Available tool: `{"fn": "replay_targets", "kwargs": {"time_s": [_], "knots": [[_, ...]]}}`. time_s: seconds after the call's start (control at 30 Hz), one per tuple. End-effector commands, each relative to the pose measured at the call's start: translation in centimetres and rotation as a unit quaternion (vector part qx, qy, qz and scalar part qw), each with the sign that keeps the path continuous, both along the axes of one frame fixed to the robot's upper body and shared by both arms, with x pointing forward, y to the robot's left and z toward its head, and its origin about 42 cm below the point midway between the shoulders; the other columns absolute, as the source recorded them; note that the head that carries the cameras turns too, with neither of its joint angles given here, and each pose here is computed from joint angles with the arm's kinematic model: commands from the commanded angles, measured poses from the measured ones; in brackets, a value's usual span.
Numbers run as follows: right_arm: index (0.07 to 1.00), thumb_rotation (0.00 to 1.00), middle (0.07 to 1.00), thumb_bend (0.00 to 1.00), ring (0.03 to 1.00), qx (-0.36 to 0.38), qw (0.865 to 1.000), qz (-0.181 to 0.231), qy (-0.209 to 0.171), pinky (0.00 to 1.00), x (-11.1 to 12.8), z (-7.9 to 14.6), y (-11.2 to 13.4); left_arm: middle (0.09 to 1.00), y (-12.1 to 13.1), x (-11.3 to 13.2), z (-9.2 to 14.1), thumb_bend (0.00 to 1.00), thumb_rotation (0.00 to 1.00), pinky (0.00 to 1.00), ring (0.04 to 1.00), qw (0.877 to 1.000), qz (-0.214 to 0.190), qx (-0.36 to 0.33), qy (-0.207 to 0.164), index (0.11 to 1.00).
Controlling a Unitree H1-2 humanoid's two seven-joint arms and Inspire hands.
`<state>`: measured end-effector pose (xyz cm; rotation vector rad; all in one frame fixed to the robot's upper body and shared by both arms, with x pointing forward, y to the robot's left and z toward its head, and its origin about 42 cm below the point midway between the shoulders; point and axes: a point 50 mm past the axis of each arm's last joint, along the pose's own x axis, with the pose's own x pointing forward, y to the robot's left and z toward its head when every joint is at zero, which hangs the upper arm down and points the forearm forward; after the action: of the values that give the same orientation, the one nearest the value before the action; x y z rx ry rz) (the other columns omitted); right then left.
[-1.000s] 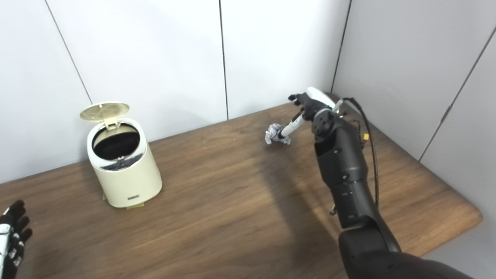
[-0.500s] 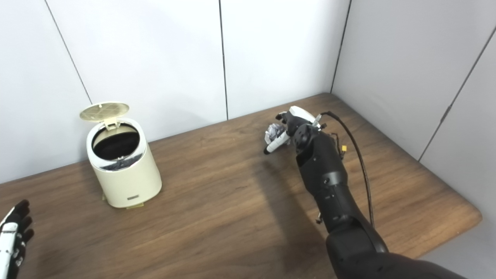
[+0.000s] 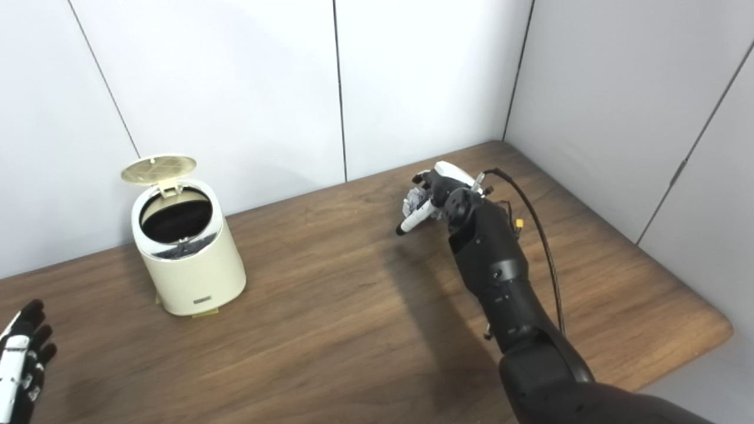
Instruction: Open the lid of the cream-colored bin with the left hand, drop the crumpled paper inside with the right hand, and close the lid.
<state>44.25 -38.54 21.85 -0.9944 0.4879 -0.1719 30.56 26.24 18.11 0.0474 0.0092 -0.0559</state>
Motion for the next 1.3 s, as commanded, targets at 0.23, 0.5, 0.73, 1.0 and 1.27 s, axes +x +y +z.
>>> {"fn": "replay_targets", "kwargs": {"time_s": [0.23, 0.5, 0.73, 1.0, 1.27], "knots": [[0.707, 0.01, 0.719, 0.76, 0.596, -0.015, 0.999, -0.012, -0.048, 0.46, 0.3, 3.0, -1.7, 1.000, -0.1, 0.4, 1.8, 0.36, 0.79, 1.00, 1.000, 0.999, -0.011, -0.001, -0.039, 1.000], [0.555, 0.00, 0.487, 0.51, 0.370, -0.008, 0.996, -0.028, -0.083, 0.33, -0.2, 2.7, -1.5, 1.000, -0.3, 0.3, 2.1, 0.34, 0.81, 1.00, 1.000, 0.999, -0.014, -0.001, -0.049, 1.000], [0.523, 0.00, 0.483, 0.52, 0.380, -0.012, 0.994, -0.024, -0.108, 0.34, -0.4, 2.9, -0.9, 1.000, -0.3, 0.3, 2.4, 0.32, 0.83, 1.00, 1.000, 0.999, -0.013, 0.001, -0.053, 1.000], [0.522, 0.00, 0.486, 0.51, 0.375, -0.017, 0.986, 0.020, -0.165, 0.34, -1.3, 4.0, 0.9, 1.000, -0.2, 0.4, 1.9, 0.31, 0.82, 1.00, 1.000, 0.998, -0.013, 0.004, -0.056, 1.000], [0.513, 0.00, 0.493, 0.51, 0.390, -0.025, 0.959, 0.119, -0.255, 0.37, -3.9, 7.4, 5.3, 1.000, 0.1, 0.4, 0.2, 0.43, 0.77, 1.00, 1.000, 0.998, -0.014, 0.020, -0.056, 1.000]]}}
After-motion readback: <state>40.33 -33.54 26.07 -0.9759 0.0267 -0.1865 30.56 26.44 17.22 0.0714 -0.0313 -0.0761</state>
